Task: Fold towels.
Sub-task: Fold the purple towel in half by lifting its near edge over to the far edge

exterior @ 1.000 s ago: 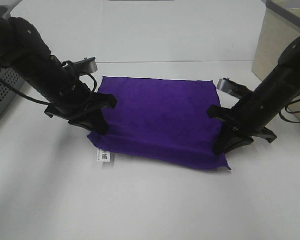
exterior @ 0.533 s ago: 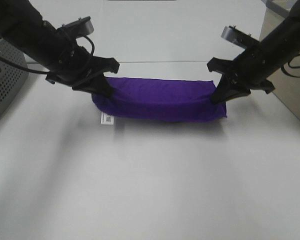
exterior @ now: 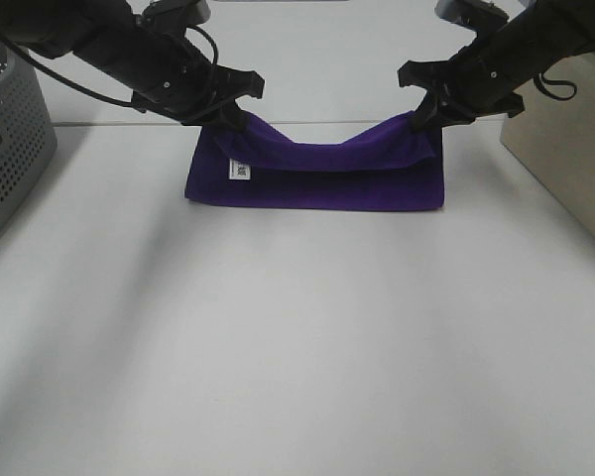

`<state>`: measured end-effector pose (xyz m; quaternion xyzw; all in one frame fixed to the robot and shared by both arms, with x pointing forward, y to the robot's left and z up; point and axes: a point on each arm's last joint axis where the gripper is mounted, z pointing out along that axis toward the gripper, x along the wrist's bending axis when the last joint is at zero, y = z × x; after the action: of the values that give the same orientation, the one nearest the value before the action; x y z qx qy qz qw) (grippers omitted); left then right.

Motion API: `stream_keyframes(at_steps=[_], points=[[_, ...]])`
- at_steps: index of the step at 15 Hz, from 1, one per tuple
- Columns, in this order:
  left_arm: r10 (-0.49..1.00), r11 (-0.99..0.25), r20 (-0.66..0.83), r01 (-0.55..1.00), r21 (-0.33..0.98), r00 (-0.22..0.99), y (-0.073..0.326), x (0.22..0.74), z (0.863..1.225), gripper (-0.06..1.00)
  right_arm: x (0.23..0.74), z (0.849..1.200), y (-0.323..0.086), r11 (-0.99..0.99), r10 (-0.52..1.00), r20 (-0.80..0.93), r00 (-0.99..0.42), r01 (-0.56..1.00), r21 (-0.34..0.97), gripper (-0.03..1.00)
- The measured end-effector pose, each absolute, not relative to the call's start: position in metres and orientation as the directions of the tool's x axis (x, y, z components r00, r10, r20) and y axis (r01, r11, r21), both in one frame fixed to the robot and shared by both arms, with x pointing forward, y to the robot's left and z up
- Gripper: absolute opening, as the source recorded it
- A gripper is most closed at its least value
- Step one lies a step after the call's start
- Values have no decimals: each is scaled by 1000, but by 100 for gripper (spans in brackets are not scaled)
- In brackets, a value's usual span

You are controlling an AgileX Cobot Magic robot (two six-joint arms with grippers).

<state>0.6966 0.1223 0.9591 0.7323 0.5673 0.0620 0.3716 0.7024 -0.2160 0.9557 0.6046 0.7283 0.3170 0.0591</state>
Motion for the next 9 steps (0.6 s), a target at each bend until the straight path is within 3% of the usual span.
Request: stream_keyframes(at_steps=[3,9], points=[[882,-110,-296,770,628,367,117,717,940,1,720,930,-215,89,922,280,-267,851,517,1],[889,-143,-253,755,640,382,114,735,915,1,733,915,-217,87,937,238,-257,828,554,1]])
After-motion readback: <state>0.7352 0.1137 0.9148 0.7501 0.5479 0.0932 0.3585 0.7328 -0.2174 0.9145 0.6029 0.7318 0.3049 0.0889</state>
